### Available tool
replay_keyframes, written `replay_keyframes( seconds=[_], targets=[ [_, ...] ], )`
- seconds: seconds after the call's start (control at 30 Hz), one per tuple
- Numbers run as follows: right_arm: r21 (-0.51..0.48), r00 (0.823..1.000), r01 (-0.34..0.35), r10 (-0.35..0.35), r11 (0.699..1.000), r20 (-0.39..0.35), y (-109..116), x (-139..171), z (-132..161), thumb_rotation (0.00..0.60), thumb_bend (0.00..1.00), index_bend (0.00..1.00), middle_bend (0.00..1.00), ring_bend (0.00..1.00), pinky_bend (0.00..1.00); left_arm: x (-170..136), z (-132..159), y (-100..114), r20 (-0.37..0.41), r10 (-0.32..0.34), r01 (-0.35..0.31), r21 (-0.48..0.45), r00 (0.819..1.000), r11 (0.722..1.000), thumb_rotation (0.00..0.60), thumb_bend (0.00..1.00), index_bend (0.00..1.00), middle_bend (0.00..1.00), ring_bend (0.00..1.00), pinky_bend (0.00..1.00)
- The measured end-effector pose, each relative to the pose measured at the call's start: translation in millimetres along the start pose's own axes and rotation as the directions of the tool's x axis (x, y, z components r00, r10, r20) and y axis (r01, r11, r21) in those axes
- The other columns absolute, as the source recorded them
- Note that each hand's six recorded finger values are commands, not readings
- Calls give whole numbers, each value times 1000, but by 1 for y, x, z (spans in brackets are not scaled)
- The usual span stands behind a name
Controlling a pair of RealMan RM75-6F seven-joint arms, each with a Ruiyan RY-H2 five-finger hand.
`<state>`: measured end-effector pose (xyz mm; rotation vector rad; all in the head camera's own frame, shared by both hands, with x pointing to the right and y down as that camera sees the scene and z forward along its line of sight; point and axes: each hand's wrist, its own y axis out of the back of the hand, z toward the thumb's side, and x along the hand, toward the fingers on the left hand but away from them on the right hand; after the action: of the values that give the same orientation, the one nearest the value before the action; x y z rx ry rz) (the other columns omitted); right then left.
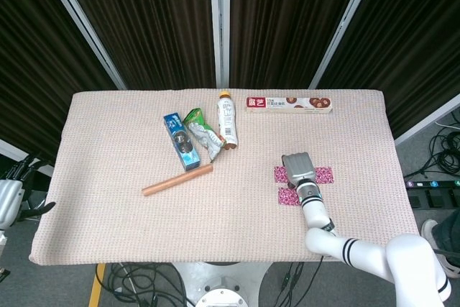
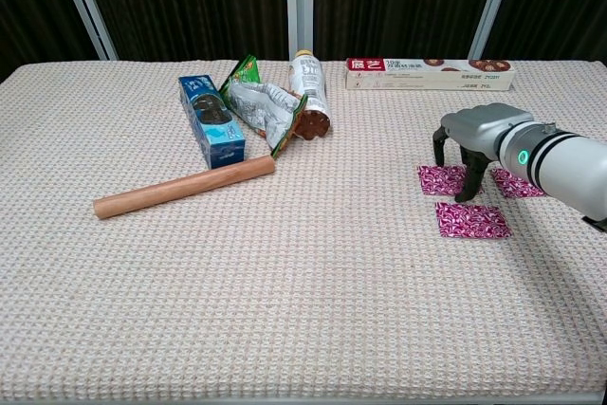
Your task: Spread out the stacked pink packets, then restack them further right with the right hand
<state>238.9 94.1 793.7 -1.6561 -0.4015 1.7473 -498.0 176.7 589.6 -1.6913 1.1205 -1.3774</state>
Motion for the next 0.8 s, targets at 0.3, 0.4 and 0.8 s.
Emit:
replay_keyframes(
  seconds=[0.3,0.4,0.8],
  targets=[
    [-11,1000,4,-4,1000,3,1,0,0,600,0,405,1000,1000,969,0,0,0,2,-1,1,0,1000,1000,600,16,244,183,170,299],
    [-16,1000,13,-13,1000,1,3,1,0,600,0,415,1000,1000,969,0,1,0,2,-1,1,0,1000,1000,600,16,244,183,170,299],
    [-33,999,43,-43,999,1,14,4,-3,600,0,437,1000,1000,969,1,2,1,4,-1,1,1,1000,1000,600,16,244,183,169,299]
  ],
)
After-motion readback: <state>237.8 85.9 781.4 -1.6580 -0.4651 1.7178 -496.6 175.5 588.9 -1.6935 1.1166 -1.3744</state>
